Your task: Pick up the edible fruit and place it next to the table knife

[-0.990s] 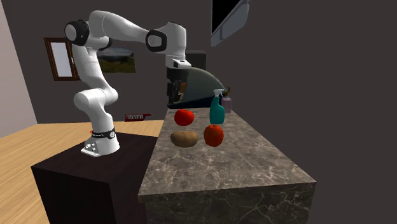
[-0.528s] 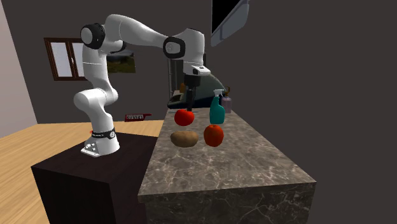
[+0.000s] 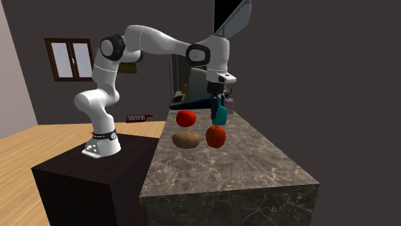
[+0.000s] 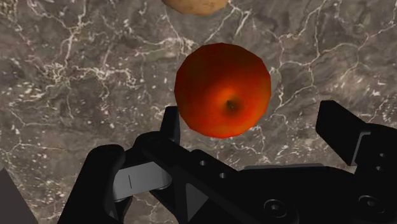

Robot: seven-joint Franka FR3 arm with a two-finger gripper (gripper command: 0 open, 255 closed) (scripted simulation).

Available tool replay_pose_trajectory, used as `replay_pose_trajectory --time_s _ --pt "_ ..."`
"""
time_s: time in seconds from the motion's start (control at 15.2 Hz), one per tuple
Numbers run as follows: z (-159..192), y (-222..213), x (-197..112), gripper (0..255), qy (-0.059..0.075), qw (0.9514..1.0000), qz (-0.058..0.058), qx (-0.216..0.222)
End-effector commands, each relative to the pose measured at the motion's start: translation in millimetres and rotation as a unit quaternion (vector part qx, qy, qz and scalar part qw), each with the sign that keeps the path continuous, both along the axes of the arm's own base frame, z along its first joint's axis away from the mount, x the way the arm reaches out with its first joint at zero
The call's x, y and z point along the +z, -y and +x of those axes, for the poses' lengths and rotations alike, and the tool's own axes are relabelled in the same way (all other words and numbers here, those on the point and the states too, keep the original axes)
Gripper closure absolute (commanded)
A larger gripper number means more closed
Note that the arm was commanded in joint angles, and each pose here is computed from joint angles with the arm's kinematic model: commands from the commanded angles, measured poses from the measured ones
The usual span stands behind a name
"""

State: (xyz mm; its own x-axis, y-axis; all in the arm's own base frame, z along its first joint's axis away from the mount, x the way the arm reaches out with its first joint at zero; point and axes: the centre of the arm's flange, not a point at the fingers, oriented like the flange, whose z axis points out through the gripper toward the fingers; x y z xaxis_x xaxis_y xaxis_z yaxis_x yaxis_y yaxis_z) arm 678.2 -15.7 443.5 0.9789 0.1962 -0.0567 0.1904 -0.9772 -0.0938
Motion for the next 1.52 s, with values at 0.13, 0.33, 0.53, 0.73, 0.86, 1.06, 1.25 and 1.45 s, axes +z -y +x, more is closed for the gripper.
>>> replay_pose_trajectory --time_s 0.13,0.33,0.53,0.73,0.86,1.06,1.25,1.45 --pt "8.2 -1.3 -20.1 0 0.002 1.0 0.001 0.002" --pt "7.1 -2.6 -35.9 0 0.002 1.0 0.001 0.002" --pt "6.5 -3.3 -44.1 0 0.002 1.0 0.001 0.002" --pt "6.5 -3.3 -44.1 0 0.002 1.0 0.001 0.002" --pt "6.5 -3.3 -44.1 0 0.002 1.0 0.001 0.002" --pt "6.5 -3.3 -44.1 255 0.001 1.0 0.001 0.002" --pt "6.5 -3.3 -44.1 255 0.001 1.0 0.001 0.002" --pt "6.5 -3.3 -44.1 255 0.001 1.0 0.001 0.002"
